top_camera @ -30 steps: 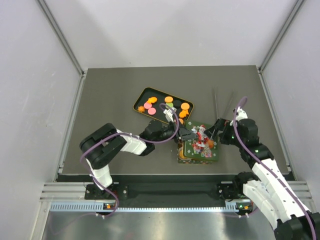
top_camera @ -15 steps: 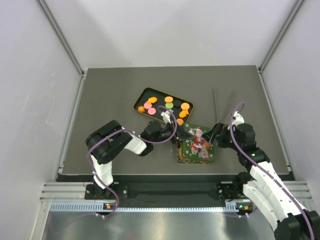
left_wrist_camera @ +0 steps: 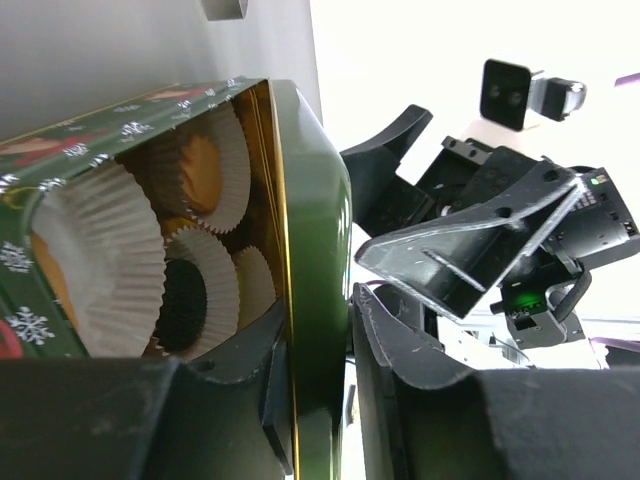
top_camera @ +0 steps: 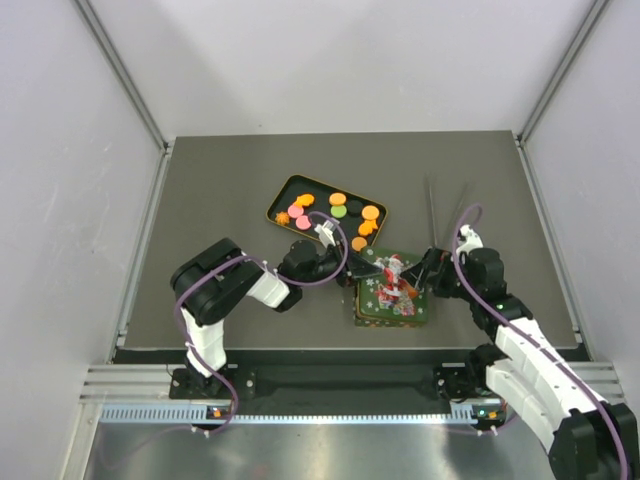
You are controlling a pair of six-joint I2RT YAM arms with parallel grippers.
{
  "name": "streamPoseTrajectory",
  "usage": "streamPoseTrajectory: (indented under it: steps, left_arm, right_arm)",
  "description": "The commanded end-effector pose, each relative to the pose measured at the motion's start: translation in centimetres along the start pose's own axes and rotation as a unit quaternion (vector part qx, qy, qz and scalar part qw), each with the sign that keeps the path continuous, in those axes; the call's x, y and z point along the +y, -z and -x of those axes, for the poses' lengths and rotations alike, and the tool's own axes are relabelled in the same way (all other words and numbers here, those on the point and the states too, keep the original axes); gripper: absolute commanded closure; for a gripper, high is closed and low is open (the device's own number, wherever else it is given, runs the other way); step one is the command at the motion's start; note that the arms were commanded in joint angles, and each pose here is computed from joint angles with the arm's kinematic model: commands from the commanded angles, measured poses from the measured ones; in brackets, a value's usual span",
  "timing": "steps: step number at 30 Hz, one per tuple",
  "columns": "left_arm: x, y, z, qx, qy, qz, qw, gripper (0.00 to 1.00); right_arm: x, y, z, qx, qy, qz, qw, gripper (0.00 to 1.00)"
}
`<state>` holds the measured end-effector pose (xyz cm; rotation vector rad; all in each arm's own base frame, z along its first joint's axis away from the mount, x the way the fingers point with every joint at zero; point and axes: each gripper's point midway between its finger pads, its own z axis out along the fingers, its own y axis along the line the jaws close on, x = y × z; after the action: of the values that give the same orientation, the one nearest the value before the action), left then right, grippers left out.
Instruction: Pack the cookies
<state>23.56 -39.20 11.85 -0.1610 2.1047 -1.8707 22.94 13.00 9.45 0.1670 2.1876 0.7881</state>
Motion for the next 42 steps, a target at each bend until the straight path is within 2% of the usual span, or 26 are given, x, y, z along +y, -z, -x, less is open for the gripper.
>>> streamPoseTrajectory:
  steps: [1,10,14,21,29,42]
  left_arm:
    - [-1.8,0.4,0.6,-0.007,-0.024,-0.039,0.999,0.69]
    - [-1.6,0.6,1.0,-0.010,-0.028,-0.032,0.999,0.69]
    - [-1.3,1.1,1.4,-0.015,-0.030,-0.024,0.999,0.64]
    - [-1.7,1.6,1.6,-0.014,-0.041,-0.024,0.999,0.54]
    - [-1.6,2.6,2.3,-0.015,-0.044,-0.013,0.999,0.54]
    - [-0.1,4.0,2.6,-0.015,-0.040,0.016,0.999,0.53]
  right_arm:
    - [0.5,-0.4,1.2,-0.020,0.000,0.014,1.000,0.00]
    - [0.5,-0.5,1.3,-0.021,0.000,0.011,1.000,0.00]
    - [0.3,-0.7,1.3,-0.017,-0.002,0.006,1.000,0.01]
    - [0.1,-1.1,1.0,-0.007,-0.004,0.001,1.000,0.15]
    - [0.0,-1.3,1.1,-0.002,-0.005,-0.005,1.000,0.28]
    - [0.0,-1.5,1.1,0.001,-0.003,-0.012,1.000,0.36]
